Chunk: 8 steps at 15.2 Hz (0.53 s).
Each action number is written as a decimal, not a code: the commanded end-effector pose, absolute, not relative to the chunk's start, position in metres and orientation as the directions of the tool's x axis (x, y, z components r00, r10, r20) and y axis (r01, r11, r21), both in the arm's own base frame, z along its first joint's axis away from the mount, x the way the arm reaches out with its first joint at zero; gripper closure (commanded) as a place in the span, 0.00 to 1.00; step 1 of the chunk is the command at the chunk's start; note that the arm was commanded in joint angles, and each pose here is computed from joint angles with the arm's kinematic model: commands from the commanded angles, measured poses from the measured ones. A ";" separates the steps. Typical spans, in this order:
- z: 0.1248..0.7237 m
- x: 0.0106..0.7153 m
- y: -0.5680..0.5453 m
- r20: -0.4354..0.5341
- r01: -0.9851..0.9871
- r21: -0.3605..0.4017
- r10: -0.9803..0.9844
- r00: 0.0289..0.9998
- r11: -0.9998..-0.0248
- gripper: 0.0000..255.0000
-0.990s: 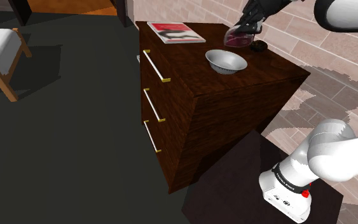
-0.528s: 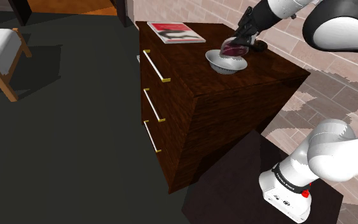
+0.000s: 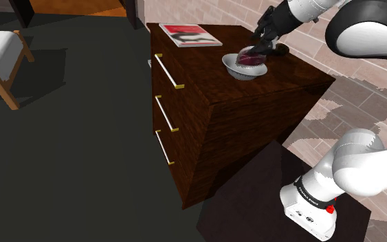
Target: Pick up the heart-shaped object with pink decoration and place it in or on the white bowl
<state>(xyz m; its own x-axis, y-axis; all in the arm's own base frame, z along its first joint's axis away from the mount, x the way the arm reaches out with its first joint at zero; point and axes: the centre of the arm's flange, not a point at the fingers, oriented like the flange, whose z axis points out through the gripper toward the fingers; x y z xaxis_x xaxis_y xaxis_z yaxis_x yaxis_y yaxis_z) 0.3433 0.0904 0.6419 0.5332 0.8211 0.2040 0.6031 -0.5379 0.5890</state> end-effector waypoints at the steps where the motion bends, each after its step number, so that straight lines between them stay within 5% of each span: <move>1: 0.642 0.343 0.090 0.204 0.603 0.589 0.821 0.533 -0.538 0.00; 8: 0.673 0.320 0.098 0.204 0.603 0.589 0.821 0.533 -0.538 0.00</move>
